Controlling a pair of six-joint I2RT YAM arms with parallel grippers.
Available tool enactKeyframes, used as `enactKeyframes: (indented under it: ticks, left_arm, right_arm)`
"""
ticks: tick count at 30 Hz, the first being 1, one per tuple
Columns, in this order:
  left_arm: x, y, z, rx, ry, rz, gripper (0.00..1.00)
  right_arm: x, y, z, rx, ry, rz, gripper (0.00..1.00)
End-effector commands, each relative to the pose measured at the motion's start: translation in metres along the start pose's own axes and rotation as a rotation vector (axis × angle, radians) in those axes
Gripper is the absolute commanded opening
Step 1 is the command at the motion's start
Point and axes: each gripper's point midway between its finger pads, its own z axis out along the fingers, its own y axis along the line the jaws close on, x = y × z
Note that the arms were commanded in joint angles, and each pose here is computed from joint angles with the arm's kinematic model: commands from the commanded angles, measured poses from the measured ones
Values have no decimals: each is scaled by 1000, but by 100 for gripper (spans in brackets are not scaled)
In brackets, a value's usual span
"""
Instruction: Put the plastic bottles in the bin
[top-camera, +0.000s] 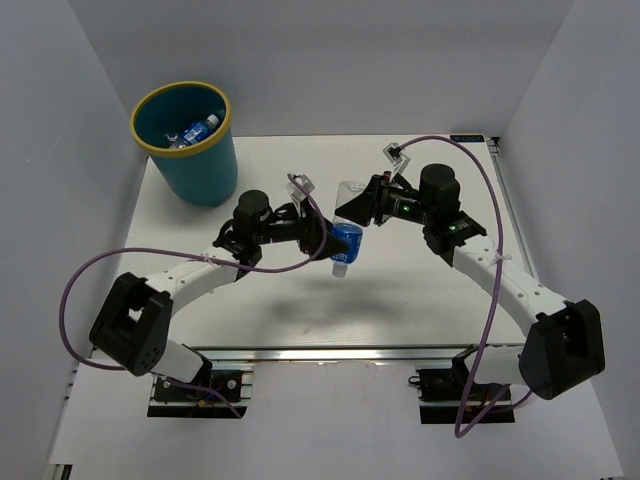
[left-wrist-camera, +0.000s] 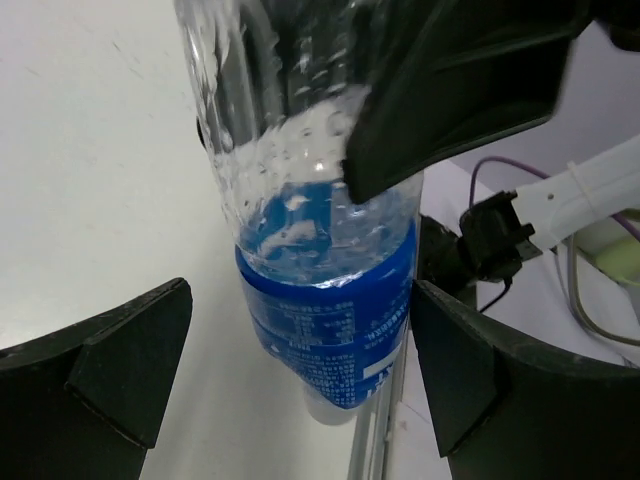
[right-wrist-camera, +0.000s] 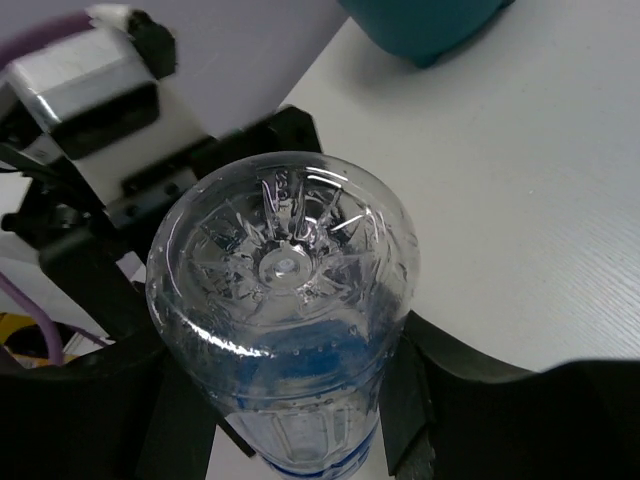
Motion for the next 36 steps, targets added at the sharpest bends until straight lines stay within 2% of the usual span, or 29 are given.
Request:
enactKeyframes:
  ticks: [1, 4, 8, 10, 12, 13, 14, 15, 20, 22, 23, 25, 26, 28, 30, 31, 32, 36]
  left_arm:
    - [1, -8, 15, 44, 21, 52, 98]
    - [8, -2, 25, 21, 50, 31, 98]
    - [1, -13, 30, 79, 26, 22, 98]
    - [-6, -22, 30, 114, -5, 32, 80]
    - [-11, -25, 28, 113, -22, 37, 60]
    - [-13, -23, 28, 98, -24, 40, 42]
    - [-17, -18, 28, 56, -38, 41, 37]
    - [-16, -13, 28, 25, -25, 28, 36]
    - [-25, 20, 25, -181, -27, 32, 25]
    - [-33, 30, 20, -260, -19, 42, 22]
    - [-37, 47, 10, -360, -24, 34, 22]
    - [-69, 58, -7, -472, -85, 70, 22]
    - [-82, 77, -27, -560, -111, 56, 22]
    - [-134, 91, -60, -680, -251, 45, 19]
    - [-174, 120, -112, -842, -376, 12, 19]
    - [-194, 136, -141, -974, -463, 2, 19]
    - [-227, 144, -174, -1066, -557, 22, 21]
    - [-291, 162, -272, -1407, -852, 81, 25]
  right_arm:
    - [-25, 45, -1, -200, -24, -8, 28]
    - [-24, 49, 1, -233, -13, 19, 27]
    - [-24, 41, 4, -197, -27, 12, 28]
    - [-27, 31, 5, -143, -47, -11, 31]
    - [-27, 24, 5, -98, -49, -21, 48]
    - [-31, 17, 4, -58, -71, -49, 59]
    - [-34, 14, 0, -29, -81, -57, 86]
    - [-38, 9, -3, 5, -96, -64, 89]
    - [-76, -29, -39, 230, -245, -58, 89]
    - [-91, -59, -65, 349, -305, -26, 89]
    - [-96, -63, -75, 377, -328, -25, 89]
    - [-102, -80, -96, 461, -371, -22, 89]
    - [-99, -81, -103, 482, -380, -40, 89]
    - [-101, -84, -117, 536, -418, -61, 89]
    - [-97, -90, -123, 571, -423, -74, 89]
    - [-96, -89, -125, 573, -420, -82, 89]
    - [-96, -86, -127, 572, -421, -96, 89]
    - [-98, -89, -138, 626, -428, -135, 89]
